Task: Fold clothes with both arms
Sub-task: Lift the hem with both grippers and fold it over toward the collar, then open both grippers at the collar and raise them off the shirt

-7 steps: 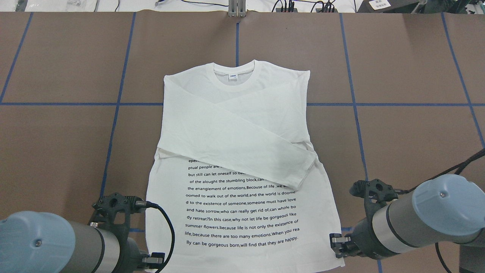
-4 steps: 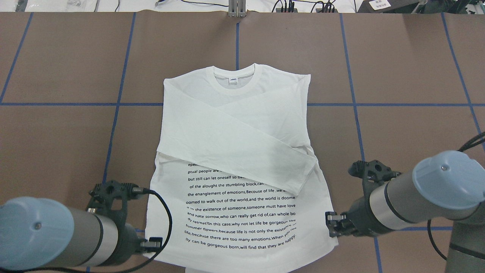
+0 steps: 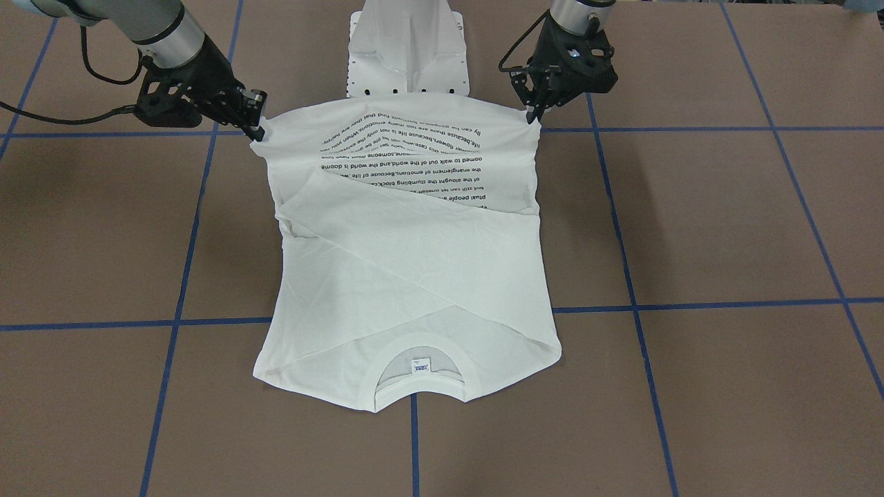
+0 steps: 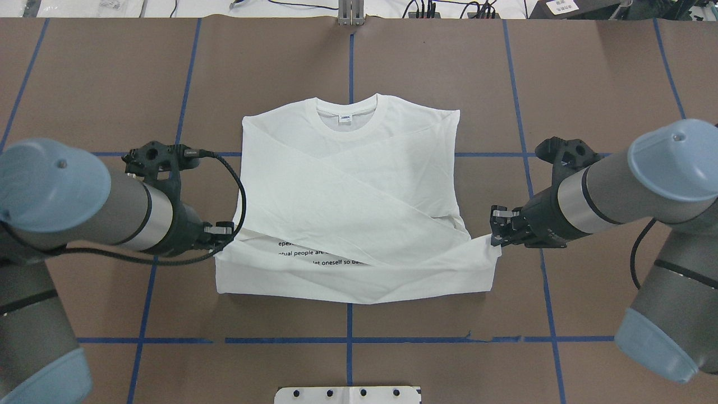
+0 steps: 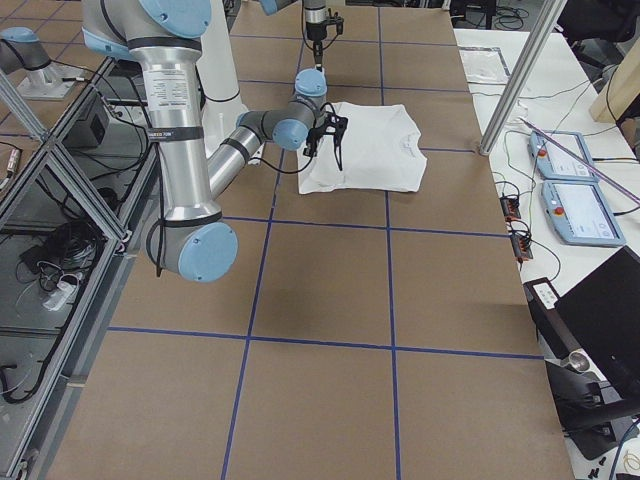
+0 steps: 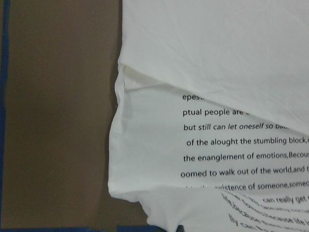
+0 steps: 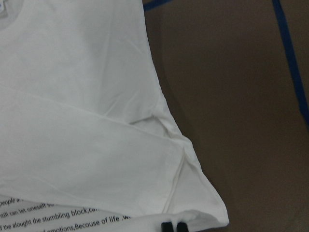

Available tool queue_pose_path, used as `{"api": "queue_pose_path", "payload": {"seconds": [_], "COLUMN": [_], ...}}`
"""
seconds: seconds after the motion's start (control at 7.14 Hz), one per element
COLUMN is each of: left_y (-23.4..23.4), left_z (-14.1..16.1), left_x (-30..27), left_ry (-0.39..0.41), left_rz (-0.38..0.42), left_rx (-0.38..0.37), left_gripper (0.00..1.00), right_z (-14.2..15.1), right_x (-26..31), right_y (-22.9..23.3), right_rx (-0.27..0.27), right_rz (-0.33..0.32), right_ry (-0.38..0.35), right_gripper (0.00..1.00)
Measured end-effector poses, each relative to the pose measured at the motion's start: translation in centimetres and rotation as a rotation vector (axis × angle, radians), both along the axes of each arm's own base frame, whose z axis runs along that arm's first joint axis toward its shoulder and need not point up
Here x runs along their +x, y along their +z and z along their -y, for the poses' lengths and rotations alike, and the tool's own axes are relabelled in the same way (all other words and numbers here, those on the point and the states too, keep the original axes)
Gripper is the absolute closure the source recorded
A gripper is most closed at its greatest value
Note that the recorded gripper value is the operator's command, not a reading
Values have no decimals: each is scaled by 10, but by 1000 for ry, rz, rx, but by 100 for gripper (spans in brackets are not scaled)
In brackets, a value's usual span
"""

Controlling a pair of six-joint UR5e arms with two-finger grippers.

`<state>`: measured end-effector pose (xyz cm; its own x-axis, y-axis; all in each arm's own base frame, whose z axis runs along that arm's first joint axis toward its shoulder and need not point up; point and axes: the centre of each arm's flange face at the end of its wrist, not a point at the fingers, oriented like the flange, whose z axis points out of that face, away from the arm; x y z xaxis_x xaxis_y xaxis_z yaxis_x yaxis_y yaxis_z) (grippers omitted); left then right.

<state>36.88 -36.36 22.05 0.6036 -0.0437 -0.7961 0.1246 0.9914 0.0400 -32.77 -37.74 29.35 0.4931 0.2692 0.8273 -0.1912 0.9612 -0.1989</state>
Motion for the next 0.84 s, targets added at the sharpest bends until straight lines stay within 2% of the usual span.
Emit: {"api": "queue_pose_path", "payload": {"seconds": [0.28,0.56,0.84], "left_y": [6,25,54], "left_z": [76,140,200], "left_x": [-20,-19,1], "left_ry": [-72,-128,-168], "left_rz": [34,21,1], "left_rx": [23,31,40], "left_gripper": [100,100,100], "right_z": [84,168,230], "right_x": [-10,-36,-53], "right_y": [-6,-12,6], "right_rx": [-3,-23,-10], "right_rz": [-21,-52,-45], "right_ry": [98,163,206], "right_gripper": [100,100,100]}}
